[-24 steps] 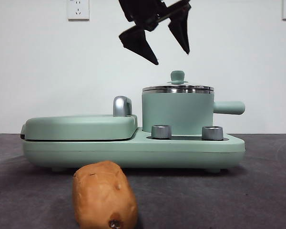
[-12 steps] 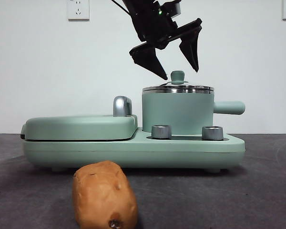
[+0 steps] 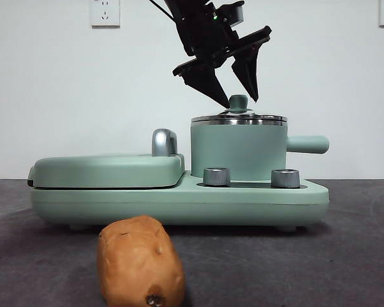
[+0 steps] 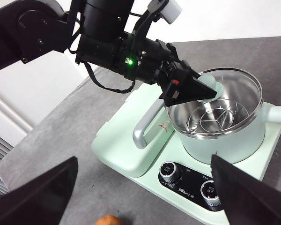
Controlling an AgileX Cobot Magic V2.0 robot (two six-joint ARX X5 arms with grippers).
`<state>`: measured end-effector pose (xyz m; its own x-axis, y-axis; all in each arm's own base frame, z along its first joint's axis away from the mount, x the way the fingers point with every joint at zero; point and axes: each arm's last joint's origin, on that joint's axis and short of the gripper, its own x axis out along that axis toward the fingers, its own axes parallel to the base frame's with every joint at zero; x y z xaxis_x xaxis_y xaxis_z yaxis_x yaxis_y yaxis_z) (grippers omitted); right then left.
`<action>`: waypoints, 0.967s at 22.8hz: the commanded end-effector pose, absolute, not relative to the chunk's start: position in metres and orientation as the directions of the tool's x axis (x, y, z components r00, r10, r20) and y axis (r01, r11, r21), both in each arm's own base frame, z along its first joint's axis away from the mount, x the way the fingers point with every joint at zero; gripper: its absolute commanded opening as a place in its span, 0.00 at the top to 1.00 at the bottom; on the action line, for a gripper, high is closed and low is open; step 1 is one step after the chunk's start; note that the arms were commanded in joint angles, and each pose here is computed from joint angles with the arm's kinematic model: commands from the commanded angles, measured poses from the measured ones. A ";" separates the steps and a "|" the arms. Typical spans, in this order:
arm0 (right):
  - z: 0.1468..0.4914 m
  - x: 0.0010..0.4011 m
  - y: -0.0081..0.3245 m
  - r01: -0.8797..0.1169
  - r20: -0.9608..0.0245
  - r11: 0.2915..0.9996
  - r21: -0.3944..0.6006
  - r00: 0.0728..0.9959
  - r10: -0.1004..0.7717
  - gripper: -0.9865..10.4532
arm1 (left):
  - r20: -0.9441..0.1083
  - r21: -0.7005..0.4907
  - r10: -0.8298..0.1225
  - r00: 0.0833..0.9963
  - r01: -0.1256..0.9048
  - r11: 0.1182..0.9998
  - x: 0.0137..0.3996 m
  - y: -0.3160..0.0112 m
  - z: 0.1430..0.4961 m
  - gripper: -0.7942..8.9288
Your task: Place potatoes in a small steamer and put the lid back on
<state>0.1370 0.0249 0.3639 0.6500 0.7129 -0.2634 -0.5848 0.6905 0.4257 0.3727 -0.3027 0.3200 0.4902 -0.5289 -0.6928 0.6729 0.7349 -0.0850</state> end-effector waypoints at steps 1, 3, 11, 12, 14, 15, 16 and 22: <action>0.370 0.136 0.025 -0.591 -0.246 0.685 0.426 0.653 0.716 0.52 | -0.680 -0.079 -0.540 0.496 0.683 0.726 0.374 -0.311 0.320 0.64; 0.370 0.136 0.025 -0.591 -0.246 0.685 0.426 0.653 0.717 0.52 | -0.670 -0.078 -0.547 0.503 0.684 0.725 0.375 -0.312 0.321 0.64; 0.368 0.135 0.025 -0.581 -0.264 0.683 0.444 0.643 0.719 0.52 | -0.680 -0.079 -0.541 0.495 0.683 0.726 0.374 -0.311 0.320 0.83; 0.368 0.135 0.025 -0.580 -0.264 0.682 0.445 0.643 0.719 0.52 | -0.680 -0.079 -0.540 0.495 0.684 0.725 0.374 -0.311 0.319 0.89; 0.368 0.135 0.025 -0.575 -0.264 0.681 0.454 0.643 0.719 0.52 | -0.668 -0.077 -0.548 0.504 0.685 0.725 0.375 -0.312 0.321 0.91; 0.368 0.135 0.025 -0.574 -0.264 0.681 0.456 0.643 0.719 0.52 | -0.662 -0.077 -0.551 0.508 0.685 0.724 0.375 -0.312 0.323 0.91; 0.368 0.135 0.025 -0.574 -0.264 0.681 0.456 0.643 0.719 0.52 | -0.657 -0.076 -0.554 0.511 0.686 0.724 0.375 -0.312 0.325 0.91; 0.368 0.135 0.025 -0.571 -0.264 0.680 0.460 0.643 0.719 0.52 | -0.623 -0.074 -0.573 0.532 0.690 0.720 0.366 -0.307 0.362 0.91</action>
